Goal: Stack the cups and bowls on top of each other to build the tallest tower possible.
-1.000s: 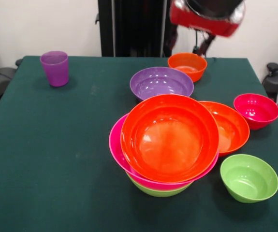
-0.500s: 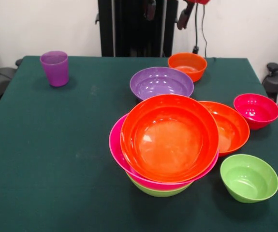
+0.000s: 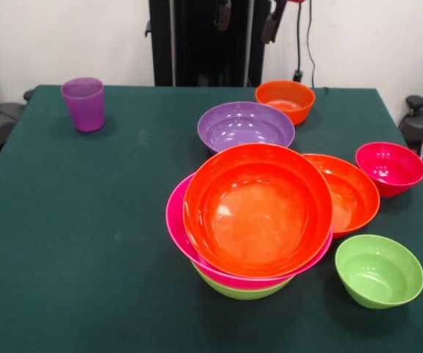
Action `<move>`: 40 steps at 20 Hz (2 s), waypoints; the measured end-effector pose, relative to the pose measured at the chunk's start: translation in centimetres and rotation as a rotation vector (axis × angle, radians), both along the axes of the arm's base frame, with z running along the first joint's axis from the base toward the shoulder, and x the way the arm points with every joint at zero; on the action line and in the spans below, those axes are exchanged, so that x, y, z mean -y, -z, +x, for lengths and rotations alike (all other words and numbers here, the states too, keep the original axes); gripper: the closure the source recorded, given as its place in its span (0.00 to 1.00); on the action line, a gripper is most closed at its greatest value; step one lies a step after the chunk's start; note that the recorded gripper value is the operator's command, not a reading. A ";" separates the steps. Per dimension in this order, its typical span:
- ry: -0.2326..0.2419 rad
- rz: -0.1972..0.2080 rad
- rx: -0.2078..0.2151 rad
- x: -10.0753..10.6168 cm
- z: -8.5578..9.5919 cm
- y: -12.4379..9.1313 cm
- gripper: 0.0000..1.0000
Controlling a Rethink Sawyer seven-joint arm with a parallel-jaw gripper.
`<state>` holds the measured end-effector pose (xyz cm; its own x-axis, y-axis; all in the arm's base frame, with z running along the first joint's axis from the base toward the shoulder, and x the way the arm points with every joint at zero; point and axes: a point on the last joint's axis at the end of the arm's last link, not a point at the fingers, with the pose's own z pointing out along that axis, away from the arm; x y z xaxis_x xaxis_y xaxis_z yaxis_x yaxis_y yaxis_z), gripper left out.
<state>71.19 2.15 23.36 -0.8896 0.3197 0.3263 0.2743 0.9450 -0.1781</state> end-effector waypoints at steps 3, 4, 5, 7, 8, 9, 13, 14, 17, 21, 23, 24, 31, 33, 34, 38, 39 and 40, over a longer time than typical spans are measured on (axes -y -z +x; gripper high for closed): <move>0.026 -0.002 0.038 2.3 -1.7 1.4 0.00; 0.031 -0.002 0.042 2.6 -2.0 1.6 0.00; 0.036 -0.003 0.046 3.0 -2.2 1.8 0.00; 0.055 -0.005 0.060 4.6 -3.1 2.6 0.00; 0.064 -0.008 0.066 5.4 -3.5 3.0 0.00; 0.082 -0.013 0.079 7.1 -4.4 3.9 0.00; 0.106 -0.019 0.096 9.4 -5.7 5.5 0.00; 0.118 -0.021 0.108 10.7 -6.5 6.5 0.00; 0.128 -0.024 0.122 11.9 -7.4 7.6 0.00; 0.131 -0.026 0.147 13.2 -8.9 9.5 0.00; 0.123 -0.027 0.159 13.4 -9.6 10.5 0.00; 0.117 -0.027 0.163 13.4 -9.8 10.9 0.00; 0.039 -0.019 0.166 10.9 -11.4 12.9 0.00; 0.025 -0.018 0.162 10.3 -11.5 13.0 0.00; 0.011 -0.018 0.159 9.7 -11.7 13.1 0.00; -0.037 -0.015 0.148 7.1 -12.1 13.2 0.00; -0.040 -0.014 0.147 6.9 -12.1 13.2 0.00; -0.043 -0.013 0.146 6.7 -12.2 13.2 0.00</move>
<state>59.00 -4.59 10.18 -0.9402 0.2838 0.1881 0.2577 0.9542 -0.1519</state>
